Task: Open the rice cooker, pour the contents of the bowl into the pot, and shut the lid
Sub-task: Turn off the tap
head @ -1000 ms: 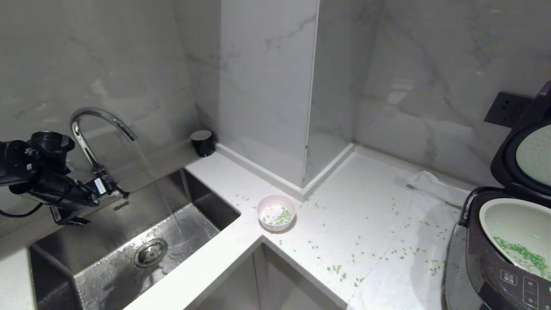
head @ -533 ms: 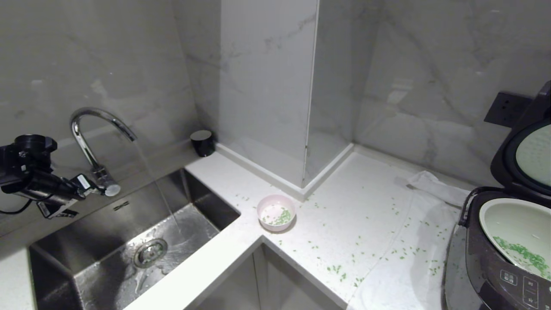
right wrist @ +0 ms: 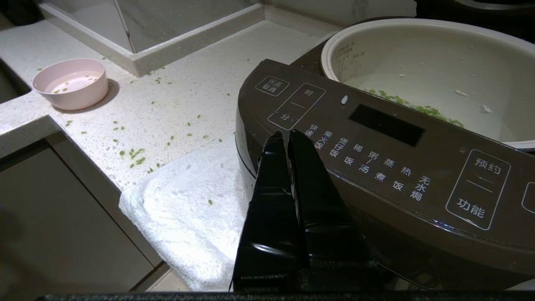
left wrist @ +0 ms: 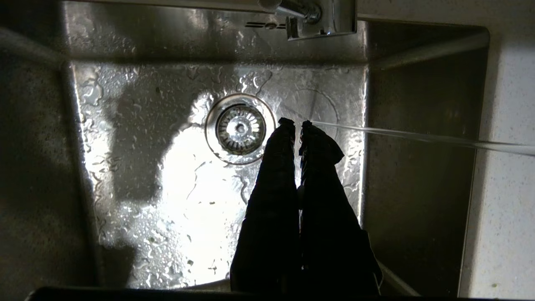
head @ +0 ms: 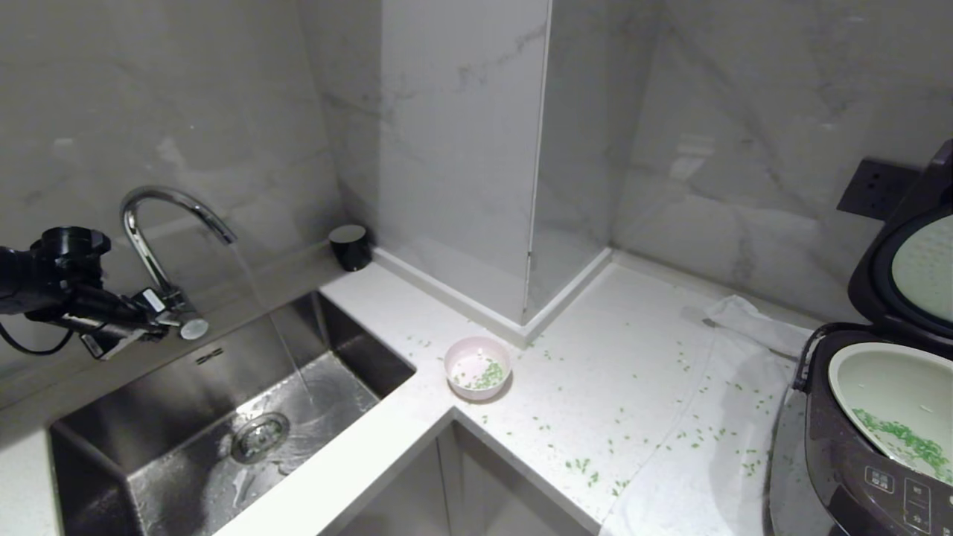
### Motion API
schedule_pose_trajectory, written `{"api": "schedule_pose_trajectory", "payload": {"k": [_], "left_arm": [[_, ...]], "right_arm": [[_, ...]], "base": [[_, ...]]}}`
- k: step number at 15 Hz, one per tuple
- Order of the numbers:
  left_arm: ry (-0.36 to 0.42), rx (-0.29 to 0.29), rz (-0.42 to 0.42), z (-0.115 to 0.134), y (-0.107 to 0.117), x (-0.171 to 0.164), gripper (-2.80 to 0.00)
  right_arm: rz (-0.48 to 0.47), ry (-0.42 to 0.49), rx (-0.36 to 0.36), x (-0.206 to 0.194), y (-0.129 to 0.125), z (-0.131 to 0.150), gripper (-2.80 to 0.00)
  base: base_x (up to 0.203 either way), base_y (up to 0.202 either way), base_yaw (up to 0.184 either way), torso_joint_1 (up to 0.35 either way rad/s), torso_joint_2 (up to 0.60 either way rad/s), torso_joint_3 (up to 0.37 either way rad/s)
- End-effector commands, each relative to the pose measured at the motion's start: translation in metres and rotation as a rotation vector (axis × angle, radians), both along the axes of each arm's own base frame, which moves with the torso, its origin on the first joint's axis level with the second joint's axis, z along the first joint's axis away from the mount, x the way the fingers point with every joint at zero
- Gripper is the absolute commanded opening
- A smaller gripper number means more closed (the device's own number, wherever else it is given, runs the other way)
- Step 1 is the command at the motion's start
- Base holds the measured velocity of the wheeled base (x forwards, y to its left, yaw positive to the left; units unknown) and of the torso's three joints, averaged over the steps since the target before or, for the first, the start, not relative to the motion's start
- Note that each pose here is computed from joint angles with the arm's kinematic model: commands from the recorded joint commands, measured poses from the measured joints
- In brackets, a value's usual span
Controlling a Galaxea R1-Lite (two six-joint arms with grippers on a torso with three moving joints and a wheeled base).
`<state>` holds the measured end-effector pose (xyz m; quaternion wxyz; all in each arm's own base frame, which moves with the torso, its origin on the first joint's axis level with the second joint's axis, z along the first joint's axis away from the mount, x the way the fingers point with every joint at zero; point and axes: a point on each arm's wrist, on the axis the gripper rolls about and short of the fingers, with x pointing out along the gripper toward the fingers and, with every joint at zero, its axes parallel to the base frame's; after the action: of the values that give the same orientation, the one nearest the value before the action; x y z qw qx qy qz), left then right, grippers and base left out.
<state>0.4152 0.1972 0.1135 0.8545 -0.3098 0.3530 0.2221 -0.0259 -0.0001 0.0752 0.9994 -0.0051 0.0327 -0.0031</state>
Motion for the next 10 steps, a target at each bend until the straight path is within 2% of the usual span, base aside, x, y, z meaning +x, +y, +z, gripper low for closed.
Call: {"api": "schedule_pose_trajectory", "payload": {"k": [1, 6, 9, 10], "left_arm": [[0.008, -0.010, 0.008, -0.017, 0.006, 0.012, -2.80], [-0.020, 0.003, 0.029, -0.019, 0.014, 0.022, -2.80], [-0.006, 0.076, 0.102, -0.028, 0.017, 0.033, -2.80], [-0.029, 0.090, 0.110, -0.029, 0.018, 0.036, -2.80]], "right_arm": [[0.001, 0.001, -0.001, 0.000, 0.000, 0.000, -2.80], [0.000, 0.001, -0.001, 0.000, 0.000, 0.000, -2.80], [0.001, 0.001, -0.001, 0.000, 0.000, 0.000, -2.80], [0.001, 0.001, -0.001, 0.000, 0.000, 0.000, -2.80]], "base": [[0.000, 0.000, 0.000, 0.000, 0.00, 0.000], [0.000, 0.000, 0.000, 0.000, 0.00, 0.000], [0.000, 0.000, 0.000, 0.000, 0.00, 0.000], [0.000, 0.000, 0.000, 0.000, 0.00, 0.000]]}}
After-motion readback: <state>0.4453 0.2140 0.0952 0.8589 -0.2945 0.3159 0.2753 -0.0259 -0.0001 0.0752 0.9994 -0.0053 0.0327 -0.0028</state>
